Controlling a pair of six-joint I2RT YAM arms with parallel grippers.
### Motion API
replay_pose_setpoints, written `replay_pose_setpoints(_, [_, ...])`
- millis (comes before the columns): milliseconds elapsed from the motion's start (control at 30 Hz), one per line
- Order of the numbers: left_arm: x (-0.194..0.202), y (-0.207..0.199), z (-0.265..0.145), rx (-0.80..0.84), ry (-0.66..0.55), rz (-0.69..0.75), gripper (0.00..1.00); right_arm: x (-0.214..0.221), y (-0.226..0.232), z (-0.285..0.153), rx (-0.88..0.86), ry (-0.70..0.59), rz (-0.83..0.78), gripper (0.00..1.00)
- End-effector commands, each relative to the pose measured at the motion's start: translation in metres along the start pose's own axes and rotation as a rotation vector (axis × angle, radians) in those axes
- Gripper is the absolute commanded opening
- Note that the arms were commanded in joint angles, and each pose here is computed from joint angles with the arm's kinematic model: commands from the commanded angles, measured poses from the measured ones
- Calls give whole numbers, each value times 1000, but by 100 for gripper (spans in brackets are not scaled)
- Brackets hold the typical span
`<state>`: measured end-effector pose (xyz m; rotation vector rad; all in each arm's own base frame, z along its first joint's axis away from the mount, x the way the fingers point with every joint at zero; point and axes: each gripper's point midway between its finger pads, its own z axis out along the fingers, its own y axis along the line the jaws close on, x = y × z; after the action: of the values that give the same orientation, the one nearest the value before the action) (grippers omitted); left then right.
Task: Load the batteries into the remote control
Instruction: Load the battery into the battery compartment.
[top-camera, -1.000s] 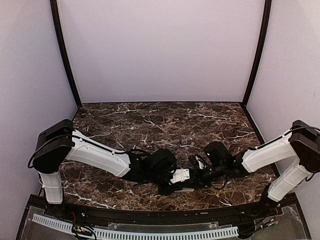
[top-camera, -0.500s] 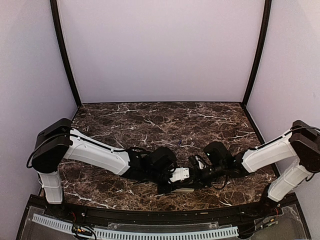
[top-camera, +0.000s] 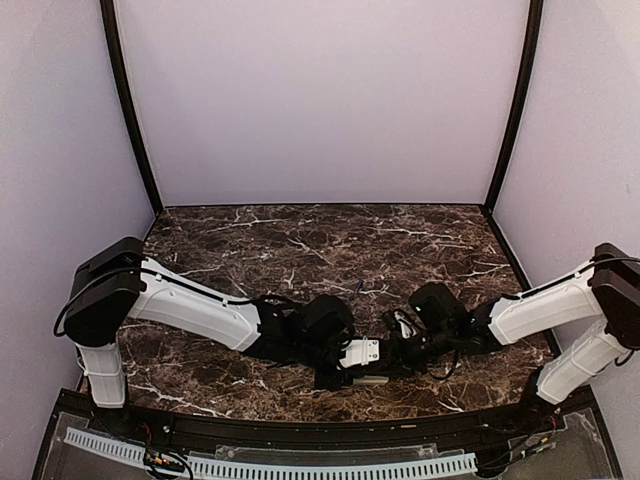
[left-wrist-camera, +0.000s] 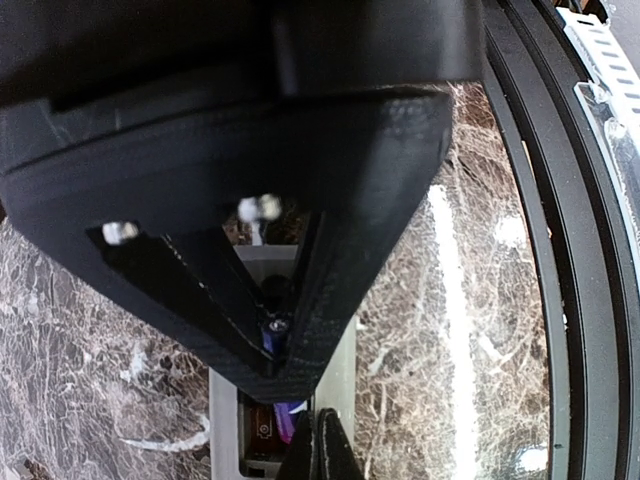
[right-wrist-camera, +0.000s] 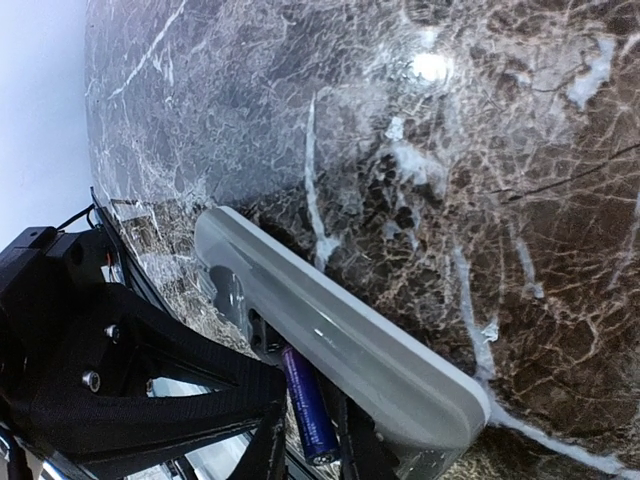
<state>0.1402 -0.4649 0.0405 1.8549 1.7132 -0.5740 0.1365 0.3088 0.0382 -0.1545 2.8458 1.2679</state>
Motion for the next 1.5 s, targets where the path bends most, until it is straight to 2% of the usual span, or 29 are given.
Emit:
replay_pose_setpoints(0, [36,-15,6,51,114,-1,0,-3,5,-5,23,-19,-27,18])
replay_pose_setpoints(300, [35,-15,6,49,111,-2,0,-8,14,-12,32,-35,-47,22])
replay_pose_setpoints(467, [35,-15,6,49,109,-1,0,-4,9,-18,63,-32,-36,13])
replay_pose_setpoints(733, [28,-11,2,38,94,-8,0,-2,6,-12,52,-19,-29,10])
replay_pose_setpoints(1133, [-13,-4,-15,39,13,-19,3,-3,-2,-3,66,-9,-23,5])
replay_pose_setpoints(1200, [-17,-3,-19,37,4,-14,5,-3,-2,-3,67,-11,-26,5])
replay_pose_setpoints(1367, [-28,1,-29,30,-31,-4,17,-4,-3,-1,73,-9,-23,4])
replay_pose_setpoints(1467, [-31,5,-32,15,-59,-5,18,-4,-6,0,77,-9,-21,3])
